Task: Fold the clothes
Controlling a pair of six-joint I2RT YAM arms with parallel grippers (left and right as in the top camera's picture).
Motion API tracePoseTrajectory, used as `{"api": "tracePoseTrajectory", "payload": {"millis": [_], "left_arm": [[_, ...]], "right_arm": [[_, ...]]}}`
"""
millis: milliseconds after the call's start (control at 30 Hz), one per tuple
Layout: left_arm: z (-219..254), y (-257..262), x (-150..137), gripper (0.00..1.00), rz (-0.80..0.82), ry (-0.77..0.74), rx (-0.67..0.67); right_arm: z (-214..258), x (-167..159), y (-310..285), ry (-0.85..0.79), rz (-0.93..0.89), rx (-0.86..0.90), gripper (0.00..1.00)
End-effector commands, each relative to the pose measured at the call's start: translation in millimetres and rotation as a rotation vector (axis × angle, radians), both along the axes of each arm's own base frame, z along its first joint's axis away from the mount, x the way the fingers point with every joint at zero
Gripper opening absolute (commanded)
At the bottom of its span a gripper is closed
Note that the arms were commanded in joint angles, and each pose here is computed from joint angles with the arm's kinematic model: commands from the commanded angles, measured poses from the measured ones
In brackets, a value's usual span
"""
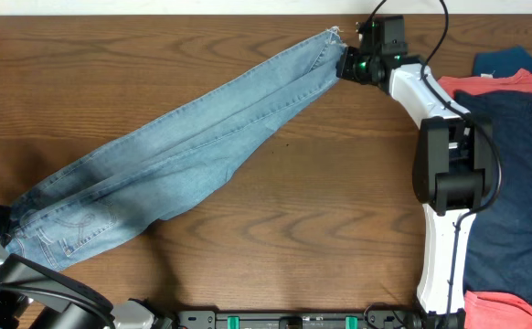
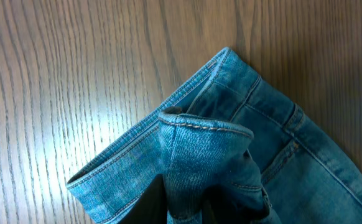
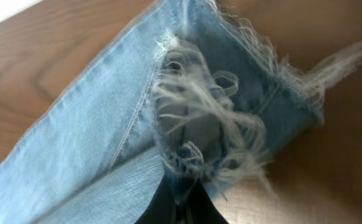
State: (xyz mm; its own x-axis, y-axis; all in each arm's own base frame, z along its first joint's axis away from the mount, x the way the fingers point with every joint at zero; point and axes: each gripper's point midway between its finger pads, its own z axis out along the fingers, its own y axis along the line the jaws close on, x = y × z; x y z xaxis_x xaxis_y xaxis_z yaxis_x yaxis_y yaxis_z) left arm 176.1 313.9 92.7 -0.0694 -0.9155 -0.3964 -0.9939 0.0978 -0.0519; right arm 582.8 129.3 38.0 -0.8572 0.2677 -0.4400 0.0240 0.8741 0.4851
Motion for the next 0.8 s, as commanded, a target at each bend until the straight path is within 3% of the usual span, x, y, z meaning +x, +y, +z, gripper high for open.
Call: {"api": "tracePoseTrajectory", "payload": {"millis": [0,267,433,600,767], "left_arm": [[9,10,0,0.17,0.019,0.006,0.036],[9,10,0,0.17,0.019,0.007,0.036],[9,10,0,0.17,0.015,0.008,0.036],[10,11,0,0.21,0.012,0.007,0.039],[10,11,0,0.21,0.012,0.007,0.039]], "right_arm": [[80,4,3,-0.059,-0.028,0.038,0.01],[153,-13,1,-0.034,-0.065,0.032,0.01],[147,-22,1,0.060,-0.144,0.088,0.01],[138,-28,-15,0.088,-0.199,0.002,0.02],[116,-27,0,0.152,-0.245,0.034,0.02]]}}
